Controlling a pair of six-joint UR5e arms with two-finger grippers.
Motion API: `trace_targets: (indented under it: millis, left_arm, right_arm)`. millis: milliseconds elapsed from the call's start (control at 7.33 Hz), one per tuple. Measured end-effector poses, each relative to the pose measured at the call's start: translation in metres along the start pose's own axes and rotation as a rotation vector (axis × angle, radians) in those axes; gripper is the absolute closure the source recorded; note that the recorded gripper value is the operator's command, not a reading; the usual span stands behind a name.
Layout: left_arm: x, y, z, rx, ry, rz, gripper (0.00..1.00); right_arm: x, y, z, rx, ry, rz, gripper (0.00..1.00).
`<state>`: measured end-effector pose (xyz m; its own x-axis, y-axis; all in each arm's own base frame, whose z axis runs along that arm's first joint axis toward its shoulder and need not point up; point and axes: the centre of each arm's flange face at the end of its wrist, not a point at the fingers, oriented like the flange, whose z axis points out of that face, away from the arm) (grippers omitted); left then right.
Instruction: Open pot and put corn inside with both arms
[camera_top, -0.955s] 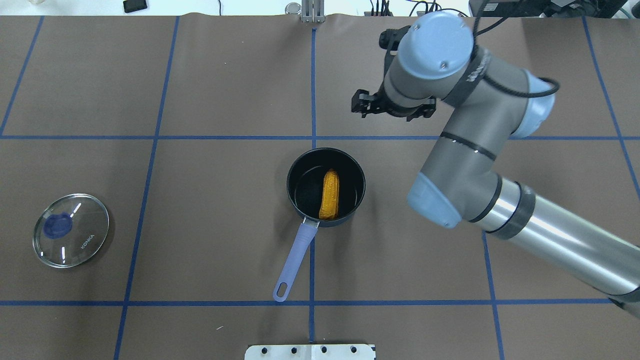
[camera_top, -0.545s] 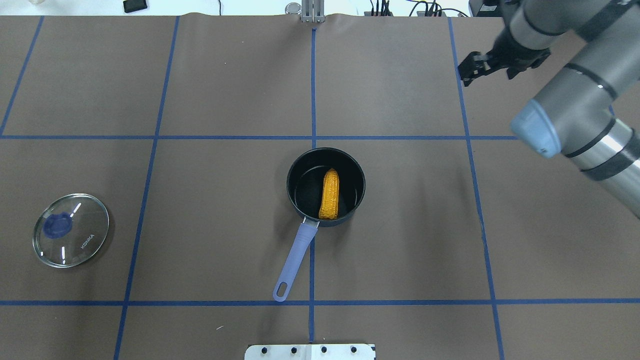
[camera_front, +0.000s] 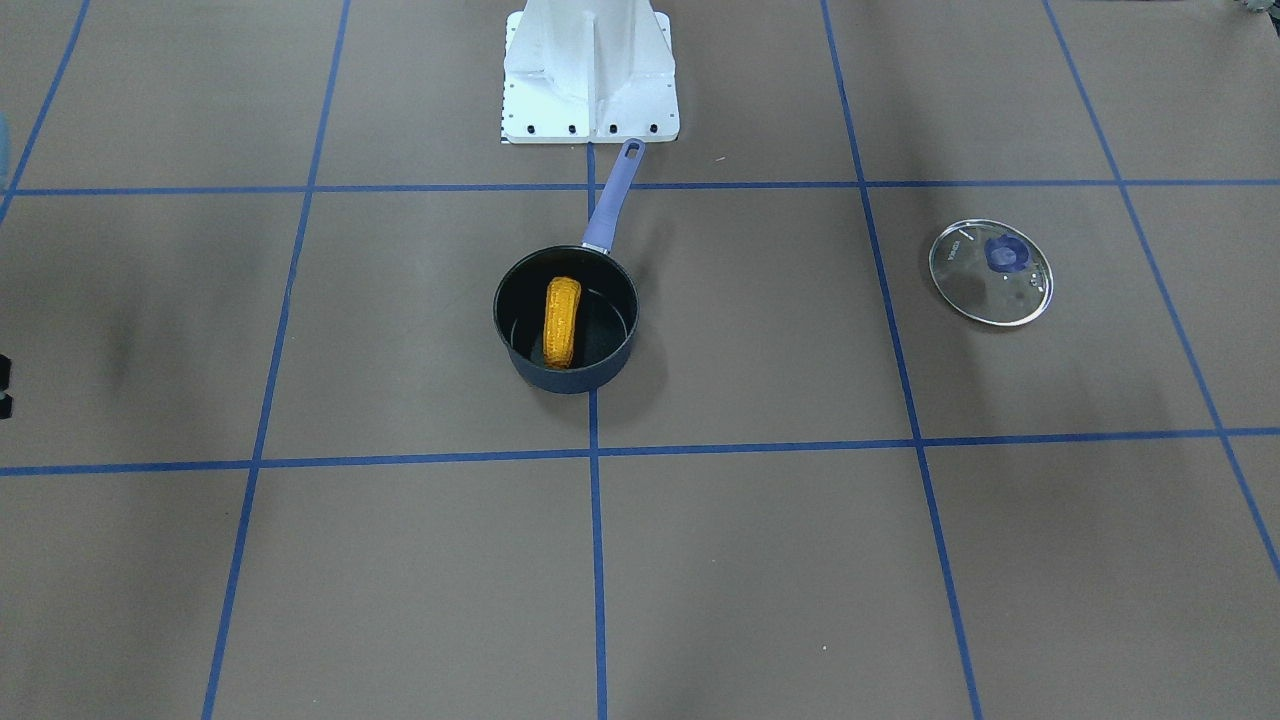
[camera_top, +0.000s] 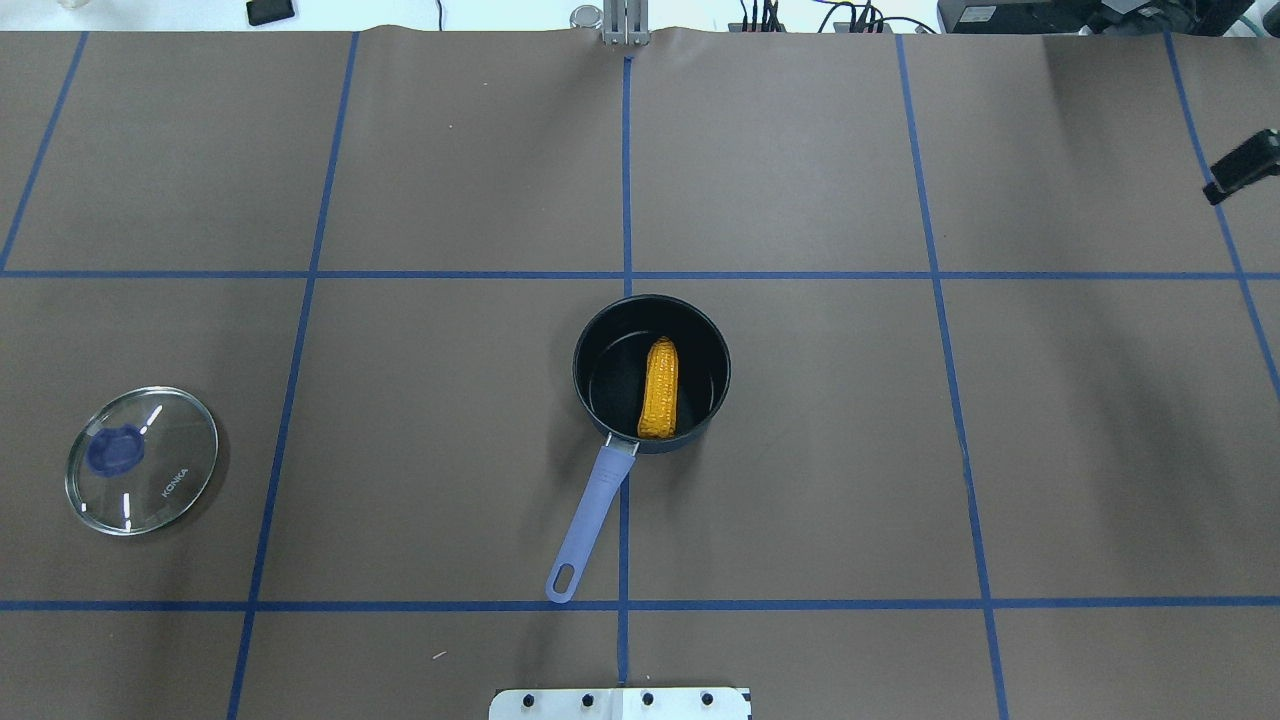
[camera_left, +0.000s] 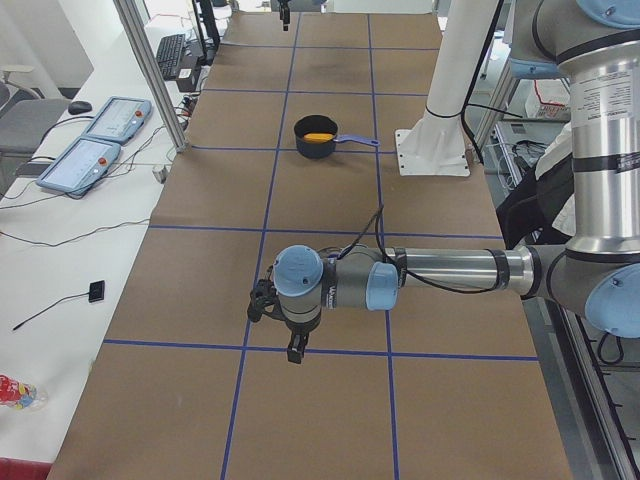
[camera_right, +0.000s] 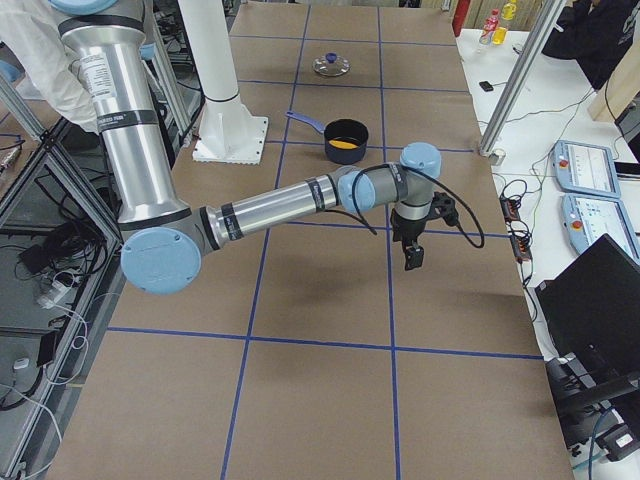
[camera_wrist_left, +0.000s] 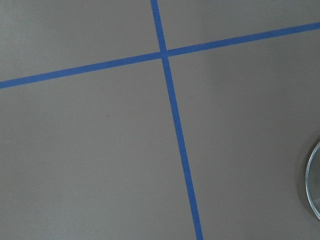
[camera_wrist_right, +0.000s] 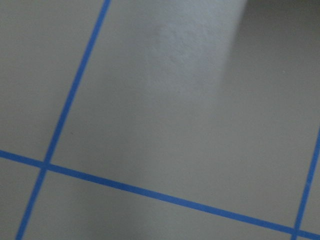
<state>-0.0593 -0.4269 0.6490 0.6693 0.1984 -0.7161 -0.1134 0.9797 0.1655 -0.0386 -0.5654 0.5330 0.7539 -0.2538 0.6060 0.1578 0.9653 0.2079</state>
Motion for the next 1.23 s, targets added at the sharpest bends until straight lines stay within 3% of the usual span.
trace_targets:
  millis: [273,545,818,1227]
  left_arm:
    - [0.0,0.0,0.0,-0.001,-0.001,-0.002,0.02]
    - [-0.001,0.0,0.0,-0.002,-0.014,-0.001,0.02]
    - [-0.004,0.0,-0.001,-0.007,-0.049,0.002,0.02]
    - [-0.004,-0.001,-0.001,-0.007,-0.059,0.005,0.02]
  right_arm:
    - [0.075,0.072,0.006,-0.02,0.004,0.031,0.0]
    - [0.111,0.129,0.02,-0.05,-0.031,0.11,0.0]
    - [0.121,0.149,0.025,-0.056,-0.071,0.15,0.0]
    - [0.121,0.15,0.023,-0.05,-0.082,0.145,0.0]
